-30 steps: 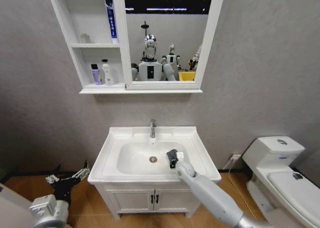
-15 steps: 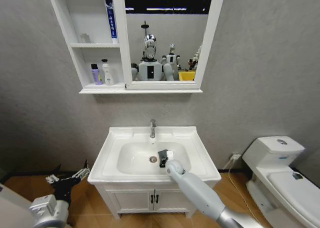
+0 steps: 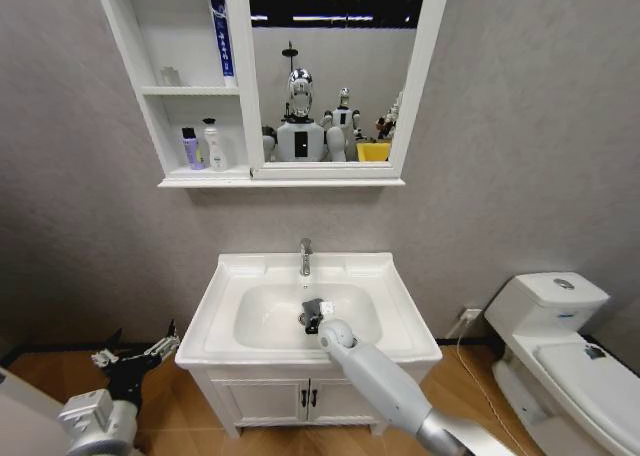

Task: Move facial cleanser and shampoo from washbasin to cabinet, then wipe washbasin with towel.

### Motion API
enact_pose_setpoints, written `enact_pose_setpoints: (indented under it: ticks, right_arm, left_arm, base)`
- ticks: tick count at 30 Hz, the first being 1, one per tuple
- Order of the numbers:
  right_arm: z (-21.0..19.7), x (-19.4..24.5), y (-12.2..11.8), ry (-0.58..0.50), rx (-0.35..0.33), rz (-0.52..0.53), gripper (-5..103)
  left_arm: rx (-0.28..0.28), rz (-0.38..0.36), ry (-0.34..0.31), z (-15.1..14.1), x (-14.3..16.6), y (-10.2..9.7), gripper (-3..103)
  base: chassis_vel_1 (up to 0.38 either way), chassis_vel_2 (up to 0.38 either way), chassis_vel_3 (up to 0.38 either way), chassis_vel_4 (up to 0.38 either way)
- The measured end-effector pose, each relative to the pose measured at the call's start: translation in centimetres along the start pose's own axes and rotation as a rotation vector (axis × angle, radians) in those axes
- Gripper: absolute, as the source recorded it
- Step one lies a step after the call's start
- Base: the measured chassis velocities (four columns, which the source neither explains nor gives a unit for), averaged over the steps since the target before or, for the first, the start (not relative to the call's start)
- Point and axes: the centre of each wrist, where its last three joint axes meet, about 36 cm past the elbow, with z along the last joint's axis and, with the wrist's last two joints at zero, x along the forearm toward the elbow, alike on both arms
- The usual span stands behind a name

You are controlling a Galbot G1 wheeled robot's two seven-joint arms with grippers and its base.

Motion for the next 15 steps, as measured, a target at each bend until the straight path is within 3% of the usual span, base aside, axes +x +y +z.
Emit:
enact_pose_setpoints:
  ticks: [15]
  right_arm:
    - [-1.1, -0.2, 3.7, -0.016, -0.027, -0.033, 1]
  left_arm:
    - [0.000, 0.000, 0.000, 0.0, 0.0, 0.0, 100]
  base:
    - [0.000, 0.000, 0.000, 0.000]
